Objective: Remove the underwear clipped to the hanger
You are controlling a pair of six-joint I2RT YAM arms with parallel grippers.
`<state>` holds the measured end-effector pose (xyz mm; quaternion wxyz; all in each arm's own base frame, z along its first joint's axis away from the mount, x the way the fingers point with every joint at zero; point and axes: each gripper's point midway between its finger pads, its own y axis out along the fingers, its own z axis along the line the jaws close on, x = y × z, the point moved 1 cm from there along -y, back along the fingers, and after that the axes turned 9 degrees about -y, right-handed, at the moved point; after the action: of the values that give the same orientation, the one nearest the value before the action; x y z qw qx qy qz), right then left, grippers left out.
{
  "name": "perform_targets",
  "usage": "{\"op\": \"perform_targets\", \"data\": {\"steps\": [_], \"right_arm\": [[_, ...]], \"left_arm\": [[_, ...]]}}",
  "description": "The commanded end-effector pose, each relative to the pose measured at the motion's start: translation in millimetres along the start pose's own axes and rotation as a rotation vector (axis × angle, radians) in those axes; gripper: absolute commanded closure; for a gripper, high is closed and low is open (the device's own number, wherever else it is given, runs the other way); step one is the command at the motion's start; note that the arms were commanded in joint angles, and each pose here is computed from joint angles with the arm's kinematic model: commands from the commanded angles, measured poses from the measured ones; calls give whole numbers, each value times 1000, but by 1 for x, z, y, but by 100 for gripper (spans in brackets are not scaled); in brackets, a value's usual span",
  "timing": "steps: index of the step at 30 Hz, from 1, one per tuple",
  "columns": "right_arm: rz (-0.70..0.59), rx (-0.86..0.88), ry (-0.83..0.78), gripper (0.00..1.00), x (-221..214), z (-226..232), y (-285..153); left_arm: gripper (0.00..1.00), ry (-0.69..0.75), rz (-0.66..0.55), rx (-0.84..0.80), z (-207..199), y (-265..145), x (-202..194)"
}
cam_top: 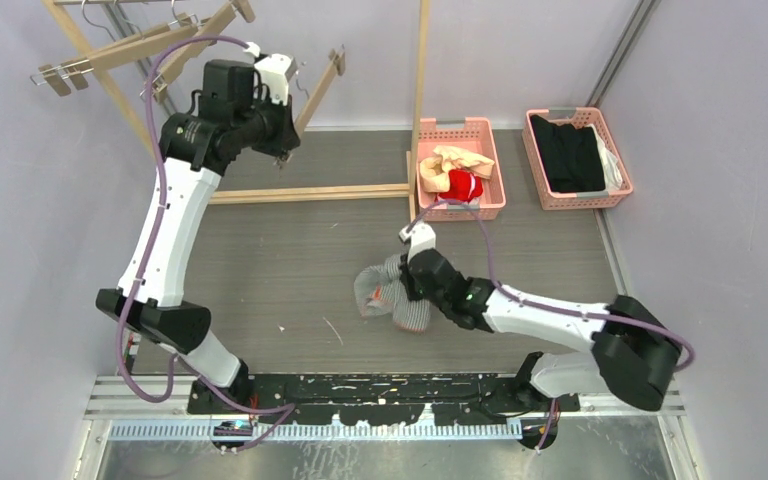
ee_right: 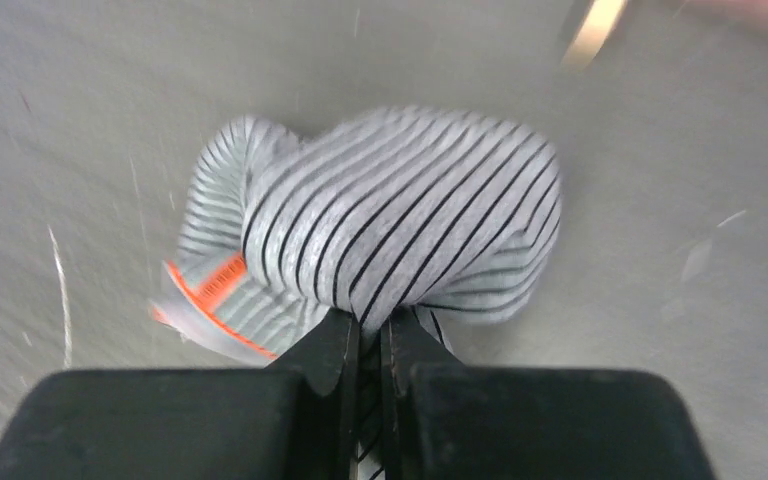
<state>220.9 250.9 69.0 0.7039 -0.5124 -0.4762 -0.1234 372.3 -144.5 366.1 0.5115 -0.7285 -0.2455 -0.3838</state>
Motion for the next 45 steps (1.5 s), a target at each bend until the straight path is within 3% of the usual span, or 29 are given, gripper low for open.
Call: {"op": "perform_targets", "data": {"steps": [1,5,11,18,28,45], "right_arm": [[-319,-290,-33,99,139,-54,-50],[-421,-407,20,99,204,-112,-76],[-533,-536,86,99,261,-191,-101],[-565,-581,77,99,295,-230,-76],[-491,-626,30,99,295,-264,-13],[-298,-664,121,99,206,-305,51]], "left_arm": [[100,44,-69,-37,-10,-19,31],[100,42,-75,-46,-9,-17,44],[100,27,-82,-58,-3,-12,54],[100,-6,-114,-62,7,-9,63],[100,-13,-181,-86,5,-21,83],[100,-33,-270,-68,16,-42,102]]}}
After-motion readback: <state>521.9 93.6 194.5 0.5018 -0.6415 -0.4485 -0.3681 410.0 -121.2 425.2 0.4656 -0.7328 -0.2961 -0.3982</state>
